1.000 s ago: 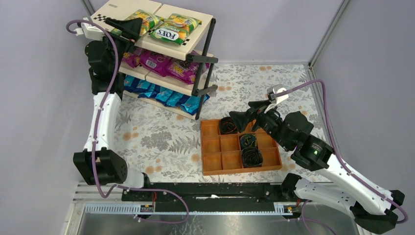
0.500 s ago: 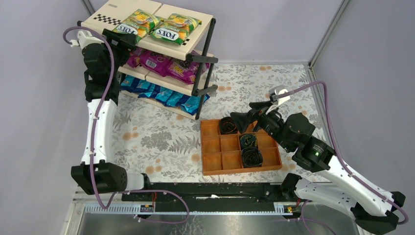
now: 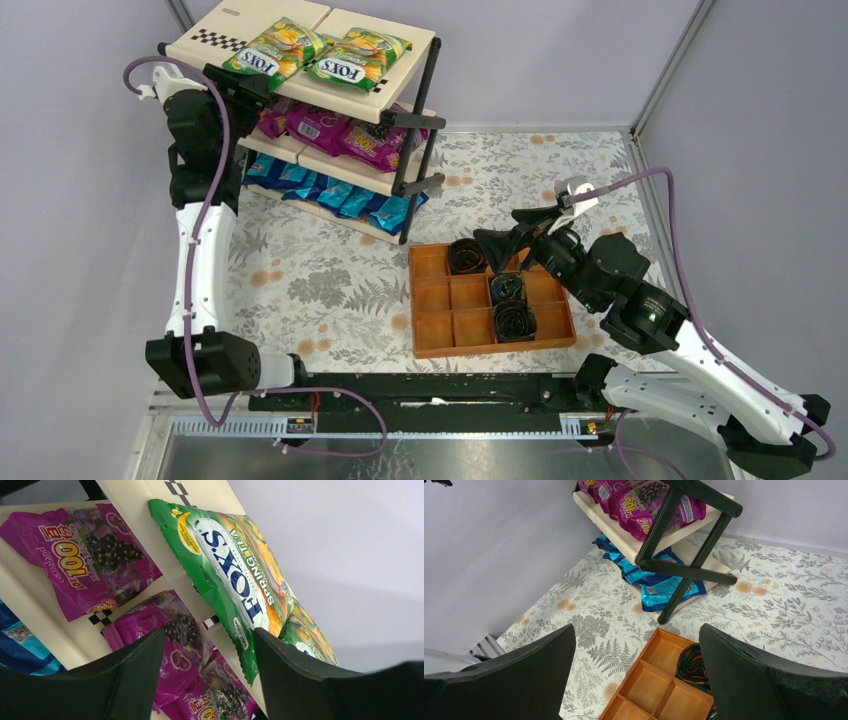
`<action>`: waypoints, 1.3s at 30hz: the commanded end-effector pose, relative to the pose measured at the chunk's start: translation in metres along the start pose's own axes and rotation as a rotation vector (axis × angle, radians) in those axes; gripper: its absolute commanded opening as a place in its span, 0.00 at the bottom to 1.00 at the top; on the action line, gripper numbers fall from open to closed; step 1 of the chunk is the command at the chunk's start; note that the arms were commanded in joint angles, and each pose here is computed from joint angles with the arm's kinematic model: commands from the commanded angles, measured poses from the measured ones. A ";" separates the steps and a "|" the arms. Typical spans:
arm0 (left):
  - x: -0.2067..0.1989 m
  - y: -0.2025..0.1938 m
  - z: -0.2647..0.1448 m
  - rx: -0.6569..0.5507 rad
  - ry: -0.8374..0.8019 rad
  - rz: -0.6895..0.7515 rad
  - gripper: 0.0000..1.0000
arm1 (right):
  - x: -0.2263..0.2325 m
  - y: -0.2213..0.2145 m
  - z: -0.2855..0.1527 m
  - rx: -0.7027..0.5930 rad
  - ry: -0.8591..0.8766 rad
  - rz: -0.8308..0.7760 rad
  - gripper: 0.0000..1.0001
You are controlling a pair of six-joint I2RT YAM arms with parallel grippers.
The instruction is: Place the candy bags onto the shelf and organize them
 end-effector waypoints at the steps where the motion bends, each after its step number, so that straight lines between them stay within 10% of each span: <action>1: -0.024 0.029 -0.019 -0.114 -0.105 0.032 0.63 | 0.002 0.004 0.000 -0.031 0.008 0.015 1.00; 19: -0.028 0.026 -0.006 -0.057 -0.170 -0.034 0.41 | 0.005 0.008 0.004 -0.029 0.015 0.007 1.00; 29: -0.029 0.023 0.014 -0.048 -0.215 -0.073 0.01 | 0.004 0.006 0.006 -0.024 0.008 0.004 1.00; 39: -0.034 0.019 0.020 -0.013 -0.270 -0.074 0.02 | 0.003 0.005 0.007 -0.022 -0.002 0.002 1.00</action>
Point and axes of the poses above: each gripper's point midway between its finger pads, its own z axis out along the fingers, its own x axis along the line the jaws close on, y = z × x, the point moved 10 cm from there along -z, back along the fingers, and after that the axes turned 14 degrees about z, right-handed, at the moved point
